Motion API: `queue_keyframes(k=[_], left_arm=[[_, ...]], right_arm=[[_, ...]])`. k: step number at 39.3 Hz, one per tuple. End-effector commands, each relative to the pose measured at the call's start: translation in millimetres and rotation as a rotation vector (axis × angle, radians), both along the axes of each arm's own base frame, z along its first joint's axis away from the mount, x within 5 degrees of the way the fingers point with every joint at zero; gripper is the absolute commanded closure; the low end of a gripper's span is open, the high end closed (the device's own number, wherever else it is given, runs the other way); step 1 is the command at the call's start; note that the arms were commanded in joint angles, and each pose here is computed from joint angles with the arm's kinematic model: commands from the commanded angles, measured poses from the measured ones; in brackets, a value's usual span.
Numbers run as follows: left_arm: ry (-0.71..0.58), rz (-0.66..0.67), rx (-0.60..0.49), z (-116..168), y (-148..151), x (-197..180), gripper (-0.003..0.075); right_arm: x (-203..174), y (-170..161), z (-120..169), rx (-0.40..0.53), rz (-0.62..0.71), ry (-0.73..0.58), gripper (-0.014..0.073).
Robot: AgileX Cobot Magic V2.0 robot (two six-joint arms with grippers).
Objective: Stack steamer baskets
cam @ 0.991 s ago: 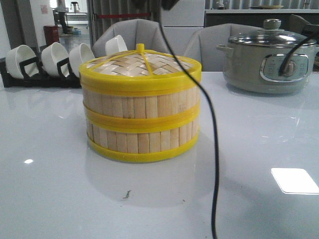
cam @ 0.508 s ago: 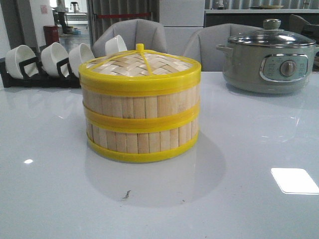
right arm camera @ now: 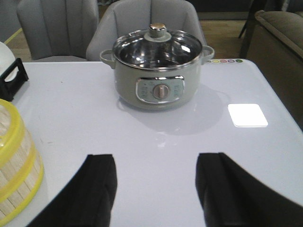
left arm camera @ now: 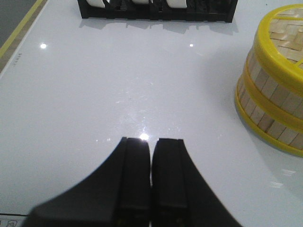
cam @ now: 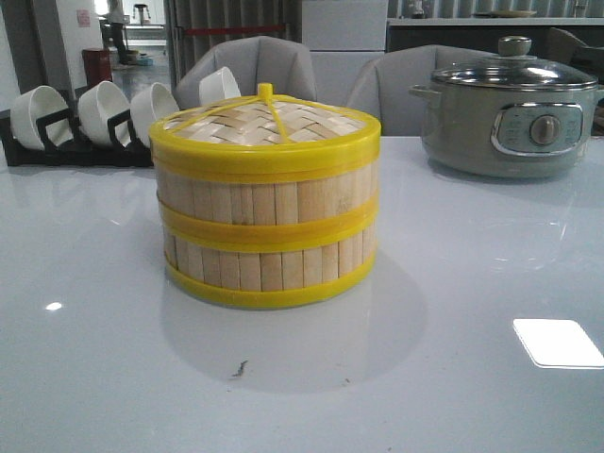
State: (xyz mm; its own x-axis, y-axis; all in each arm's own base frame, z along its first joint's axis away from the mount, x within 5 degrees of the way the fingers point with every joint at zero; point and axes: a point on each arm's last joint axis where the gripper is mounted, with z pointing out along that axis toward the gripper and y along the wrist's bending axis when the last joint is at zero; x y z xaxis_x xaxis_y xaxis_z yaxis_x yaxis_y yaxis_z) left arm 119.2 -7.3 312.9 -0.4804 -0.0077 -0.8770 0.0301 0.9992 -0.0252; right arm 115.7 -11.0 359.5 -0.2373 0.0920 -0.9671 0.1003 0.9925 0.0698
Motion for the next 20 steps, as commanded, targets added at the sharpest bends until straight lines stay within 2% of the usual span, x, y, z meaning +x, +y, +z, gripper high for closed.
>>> queue_keyframes(k=[1, 10, 20], left_arm=[[-0.101, -0.005, -0.017, 15, -1, 4, 0.0634], [-0.101, -0.005, -0.017, 15, -1, 4, 0.0634], [-0.101, -0.005, -0.017, 15, -1, 4, 0.0634]], right_arm=[[-13, -2, -2, -0.017, -0.034, -0.112, 0.0109], [-30, 0, -45, -0.021, -0.045, -0.156, 0.0109], [-32, 0, -75, -0.021, -0.049, -0.146, 0.0109]])
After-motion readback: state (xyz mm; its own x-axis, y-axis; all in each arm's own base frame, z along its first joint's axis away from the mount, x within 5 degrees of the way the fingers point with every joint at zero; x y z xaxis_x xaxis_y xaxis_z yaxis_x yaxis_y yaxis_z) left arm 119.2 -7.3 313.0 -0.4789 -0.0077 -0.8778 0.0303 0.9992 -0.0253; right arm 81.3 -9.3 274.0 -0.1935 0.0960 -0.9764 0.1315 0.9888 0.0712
